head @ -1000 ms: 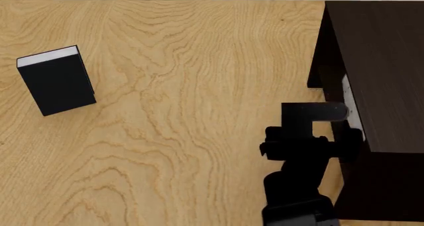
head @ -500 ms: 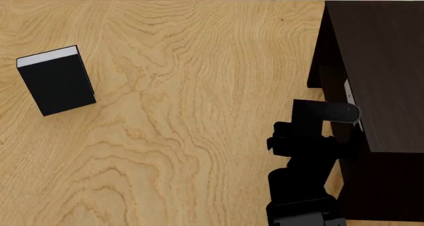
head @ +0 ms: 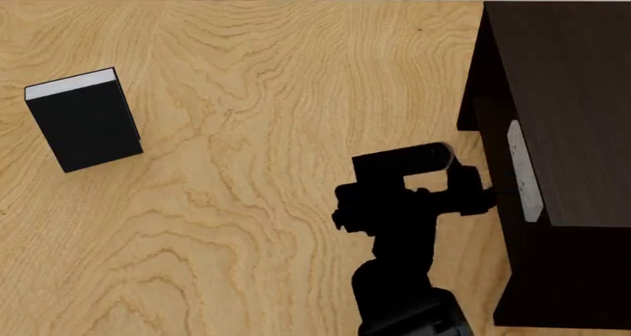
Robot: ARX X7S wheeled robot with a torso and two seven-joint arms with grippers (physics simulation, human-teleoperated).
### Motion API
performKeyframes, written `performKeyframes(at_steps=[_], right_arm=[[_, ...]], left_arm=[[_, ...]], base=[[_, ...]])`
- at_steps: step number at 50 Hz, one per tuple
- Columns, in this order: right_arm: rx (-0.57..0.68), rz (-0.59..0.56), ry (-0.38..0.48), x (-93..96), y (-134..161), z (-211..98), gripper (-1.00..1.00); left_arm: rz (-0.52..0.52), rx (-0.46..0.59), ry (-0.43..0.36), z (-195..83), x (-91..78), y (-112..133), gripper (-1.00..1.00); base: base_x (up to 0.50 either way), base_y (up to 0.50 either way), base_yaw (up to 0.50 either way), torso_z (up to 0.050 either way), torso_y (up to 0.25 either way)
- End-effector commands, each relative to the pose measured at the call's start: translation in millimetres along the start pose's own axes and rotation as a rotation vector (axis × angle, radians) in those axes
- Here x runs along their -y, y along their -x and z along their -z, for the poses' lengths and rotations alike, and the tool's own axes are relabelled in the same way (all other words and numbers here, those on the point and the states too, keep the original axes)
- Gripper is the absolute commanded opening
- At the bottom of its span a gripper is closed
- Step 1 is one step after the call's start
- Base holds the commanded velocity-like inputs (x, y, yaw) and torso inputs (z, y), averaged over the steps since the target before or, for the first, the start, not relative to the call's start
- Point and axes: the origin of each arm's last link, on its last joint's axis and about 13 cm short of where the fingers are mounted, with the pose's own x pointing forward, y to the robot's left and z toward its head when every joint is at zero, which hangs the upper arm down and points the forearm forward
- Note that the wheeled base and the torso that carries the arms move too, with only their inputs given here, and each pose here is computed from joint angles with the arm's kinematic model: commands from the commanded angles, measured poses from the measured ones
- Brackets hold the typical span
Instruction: Pick up the book on the right and place it on the cabinet shelf.
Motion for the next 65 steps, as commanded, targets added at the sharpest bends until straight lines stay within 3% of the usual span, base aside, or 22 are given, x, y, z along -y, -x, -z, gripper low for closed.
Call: performKeyframes(at_steps=[1,11,19,39,65], right_arm=[[0.072,-0.151,0.001,-15.0,5.9,-3.7,1.00],[0.132,-0.203,-0.050,-19.5,6.9,-18.7,1.00],[0.212,-0.209,-0.123,-3.0,20.1,-46.9,1.00],[0.436,-0.249,-0.181,41.6,65.7,-113.5,1.00],[0.612,-0.190,-0.236,90.6,120.4,-163.8,1.00]], left_arm=[[-0.005,0.000,0.001,-0.2,-1.3,1.5,1.00],[-0.004,-0.001,0.001,0.6,-0.8,1.8,1.00],[-0.005,-0.006,0.001,1.7,-0.7,2.7,1.00],[-0.007,-0.014,0.008,6.5,0.5,3.5,1.00],[-0.007,-0.016,0.008,7.6,0.7,2.2,1.00]], base=[[0.00,0.00,0.00,0.000,0.000],[0.00,0.00,0.00,0.000,0.000],[0.00,0.00,0.00,0.000,0.000],[0.00,0.00,0.00,0.000,0.000],[0.00,0.00,0.00,0.000,0.000]])
